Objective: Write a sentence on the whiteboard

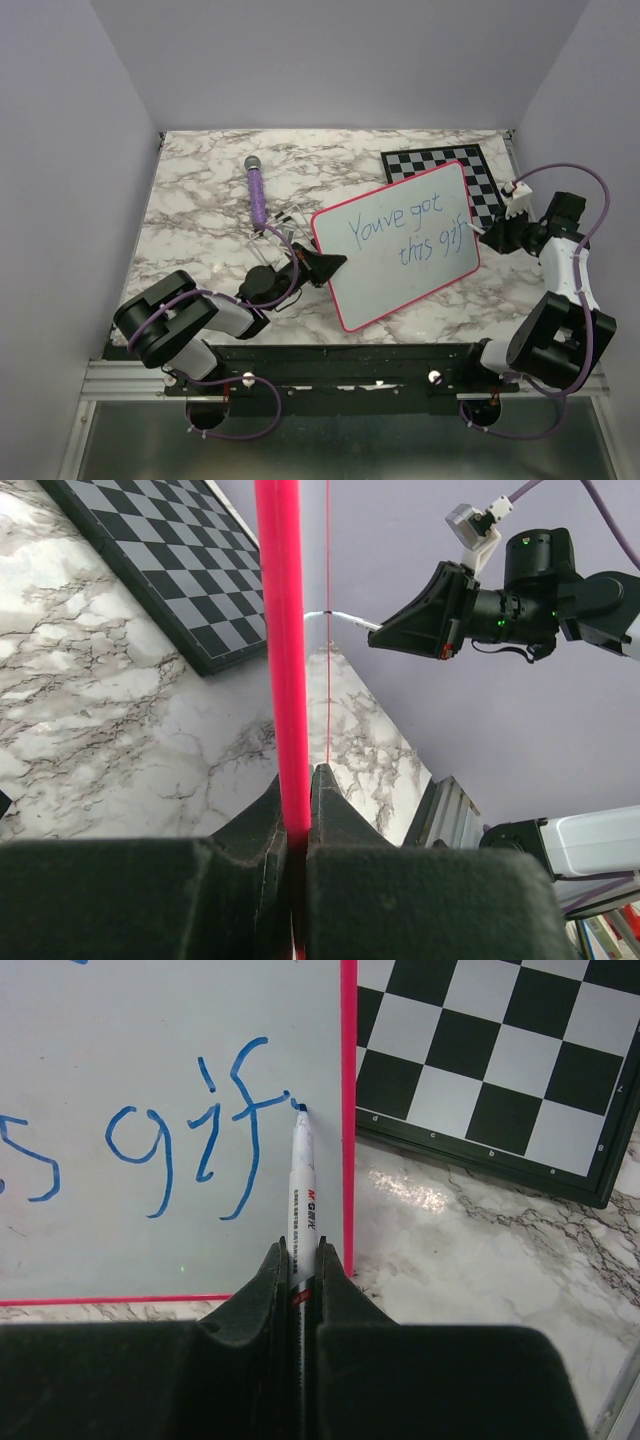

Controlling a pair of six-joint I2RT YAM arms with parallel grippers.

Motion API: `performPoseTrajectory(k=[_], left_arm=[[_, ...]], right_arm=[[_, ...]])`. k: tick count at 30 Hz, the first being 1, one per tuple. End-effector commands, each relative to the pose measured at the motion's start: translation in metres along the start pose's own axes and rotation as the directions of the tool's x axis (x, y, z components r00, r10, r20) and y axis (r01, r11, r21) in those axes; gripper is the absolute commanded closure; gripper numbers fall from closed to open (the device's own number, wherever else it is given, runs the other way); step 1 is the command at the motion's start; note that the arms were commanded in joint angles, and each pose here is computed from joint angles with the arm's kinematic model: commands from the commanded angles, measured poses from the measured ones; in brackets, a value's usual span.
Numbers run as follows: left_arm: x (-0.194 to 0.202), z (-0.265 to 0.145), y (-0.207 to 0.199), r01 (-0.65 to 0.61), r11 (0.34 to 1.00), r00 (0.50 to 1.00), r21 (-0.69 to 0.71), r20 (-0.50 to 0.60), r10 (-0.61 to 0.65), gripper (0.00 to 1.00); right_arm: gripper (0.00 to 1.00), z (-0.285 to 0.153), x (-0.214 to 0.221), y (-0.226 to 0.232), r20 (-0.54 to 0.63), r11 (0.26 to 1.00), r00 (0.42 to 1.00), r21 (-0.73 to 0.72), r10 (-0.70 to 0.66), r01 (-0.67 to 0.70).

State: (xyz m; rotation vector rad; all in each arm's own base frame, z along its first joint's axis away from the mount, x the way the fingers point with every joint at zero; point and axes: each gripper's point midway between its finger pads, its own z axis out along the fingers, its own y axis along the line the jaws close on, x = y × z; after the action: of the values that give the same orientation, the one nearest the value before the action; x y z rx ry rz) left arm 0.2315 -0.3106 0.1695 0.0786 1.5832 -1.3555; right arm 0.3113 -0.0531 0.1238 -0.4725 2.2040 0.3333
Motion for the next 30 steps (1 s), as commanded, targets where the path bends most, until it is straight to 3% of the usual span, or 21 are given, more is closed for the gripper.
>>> performPoseTrajectory(k=[1, 18, 30], left_arm=[[0.018, -0.005, -0.004, -0.095, 0.994, 0.992, 0.061, -0.074, 0.099, 1.00], [0.019, -0.005, -0.003, -0.094, 0.994, 0.992, 0.059, -0.076, 0.099, 1.00], [0.020, -0.003, -0.003, -0.091, 0.994, 0.992, 0.064, -0.081, 0.096, 1.00]], right_arm=[[0.99, 0.001, 0.002, -0.013, -0.003, 0.998, 1.000, 0.058, 0.019, -0.019], [1.00, -0.010, -0.022, -0.003, 0.083, 0.998, 0.996, 0.043, -0.041, 0.038], [1.00, 0.000, -0.018, -0.009, 0.055, 1.000, 0.998, 0.018, 0.002, -0.003]])
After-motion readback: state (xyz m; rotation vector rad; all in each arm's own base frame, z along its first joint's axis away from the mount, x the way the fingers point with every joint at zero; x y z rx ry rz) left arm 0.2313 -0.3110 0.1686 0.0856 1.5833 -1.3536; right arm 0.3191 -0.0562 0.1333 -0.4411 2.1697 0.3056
